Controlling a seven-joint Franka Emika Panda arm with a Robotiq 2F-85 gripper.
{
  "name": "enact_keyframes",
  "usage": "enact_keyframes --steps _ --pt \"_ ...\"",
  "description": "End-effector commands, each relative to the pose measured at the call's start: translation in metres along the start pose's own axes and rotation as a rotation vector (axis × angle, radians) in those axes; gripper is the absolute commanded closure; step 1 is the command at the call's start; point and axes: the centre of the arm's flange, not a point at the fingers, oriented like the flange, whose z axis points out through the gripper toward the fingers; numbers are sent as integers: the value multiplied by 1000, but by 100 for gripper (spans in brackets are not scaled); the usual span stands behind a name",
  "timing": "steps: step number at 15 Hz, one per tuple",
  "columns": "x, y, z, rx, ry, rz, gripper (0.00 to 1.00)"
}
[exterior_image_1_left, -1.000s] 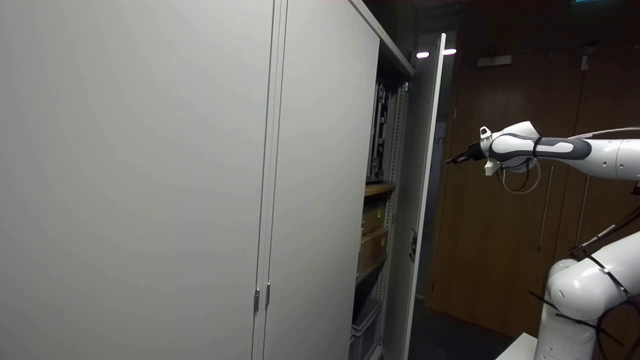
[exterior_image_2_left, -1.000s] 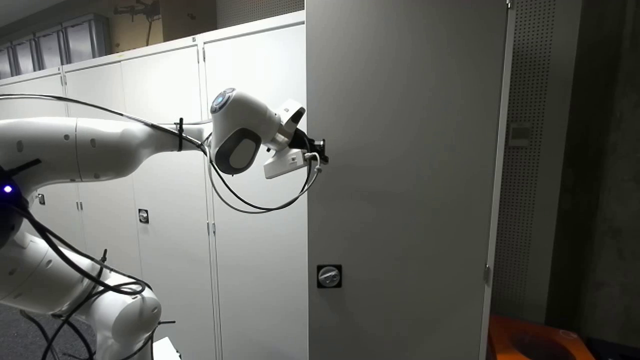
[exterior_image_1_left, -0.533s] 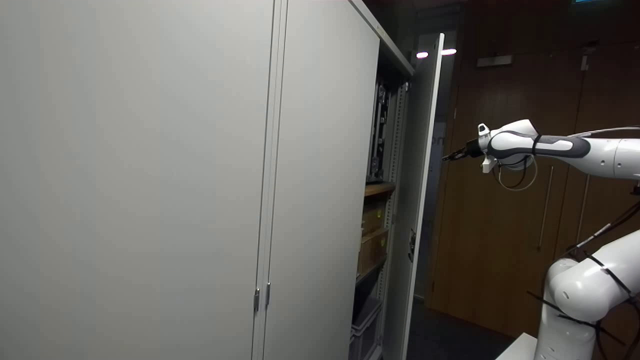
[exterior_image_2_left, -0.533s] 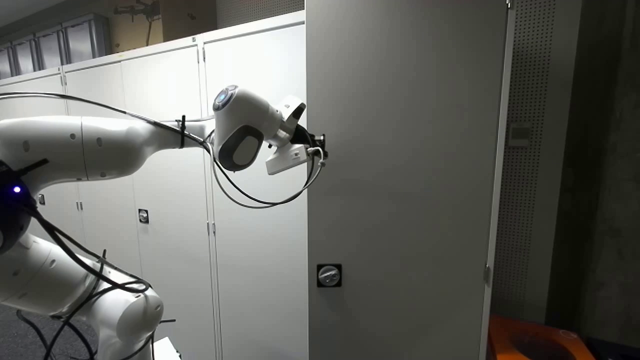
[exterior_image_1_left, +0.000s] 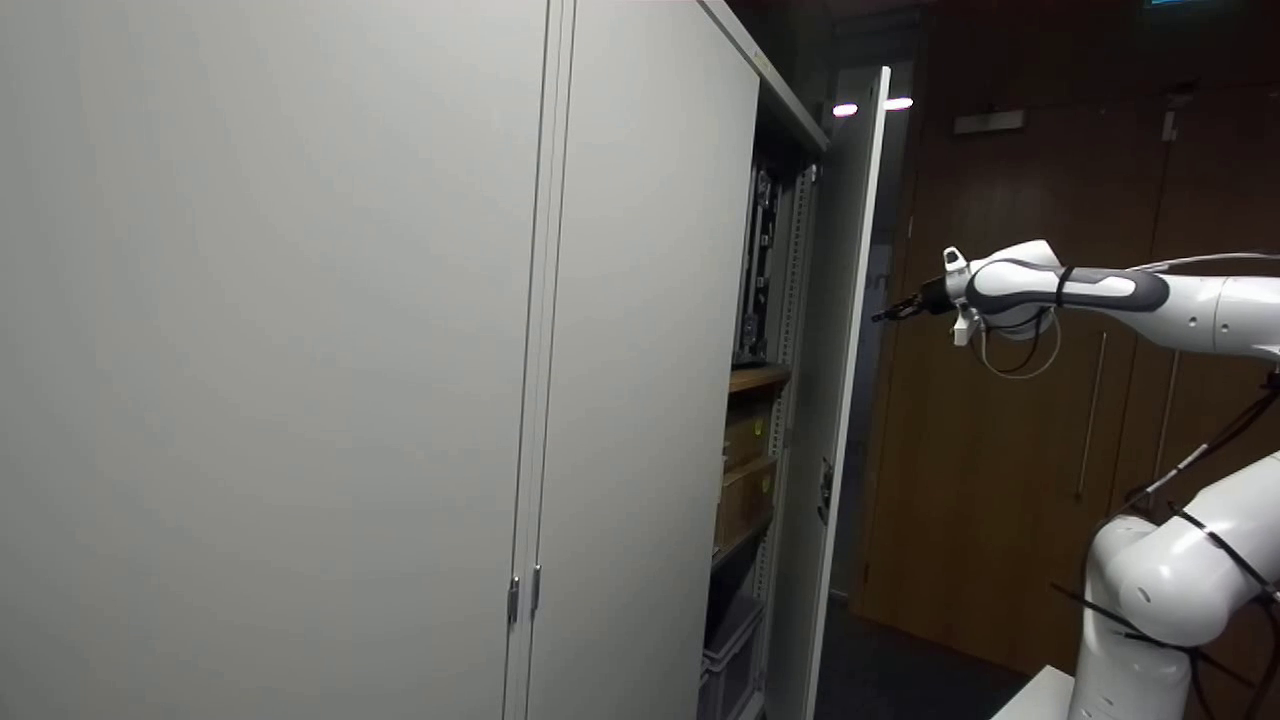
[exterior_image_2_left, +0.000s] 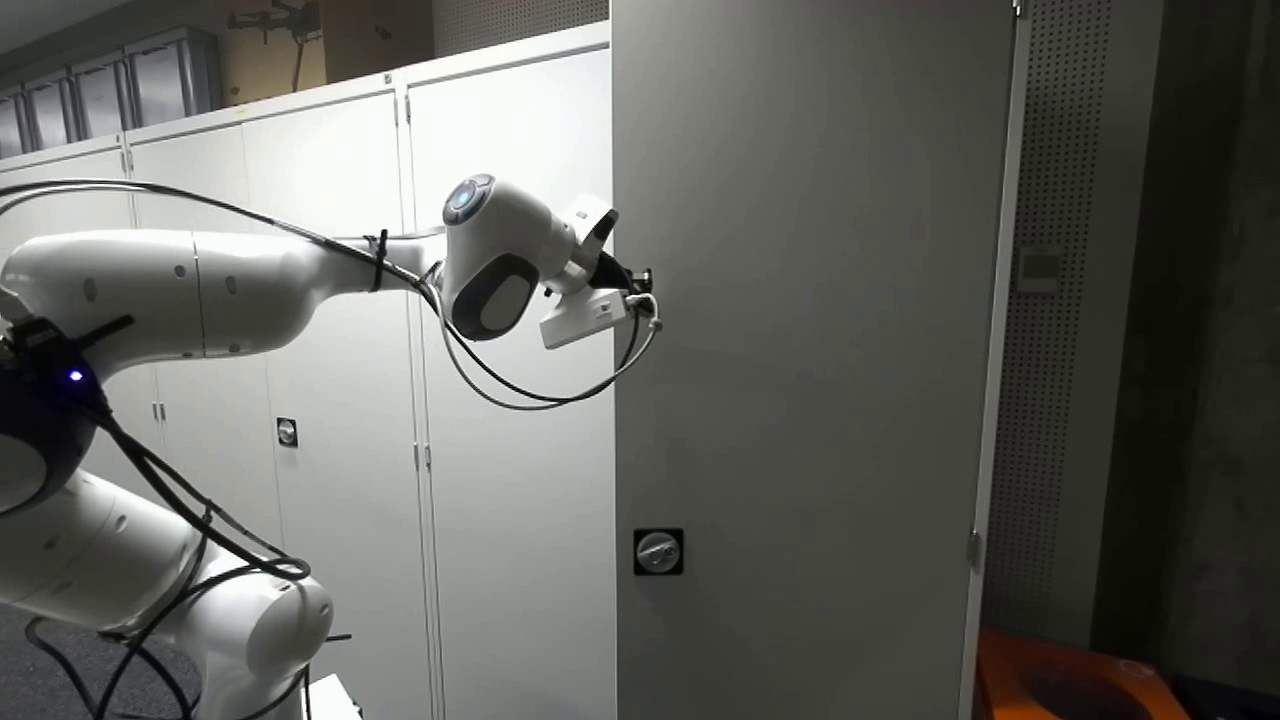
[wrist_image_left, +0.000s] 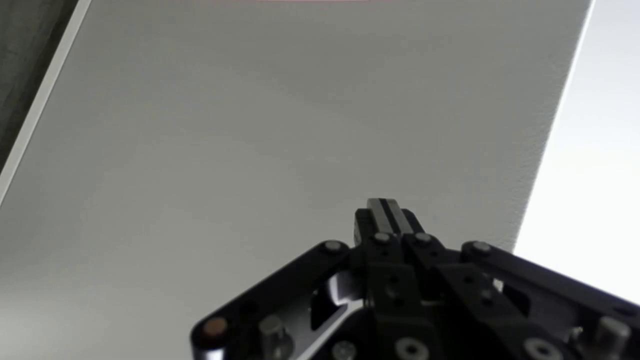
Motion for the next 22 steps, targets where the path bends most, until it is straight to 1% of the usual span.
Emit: enact_keyframes --steps 1,12,22 --pt "11 9 15 16 44 -33 100" --pt "22 1 43 112 82 -93 100" --pt "34 3 66 127 100 -127 100"
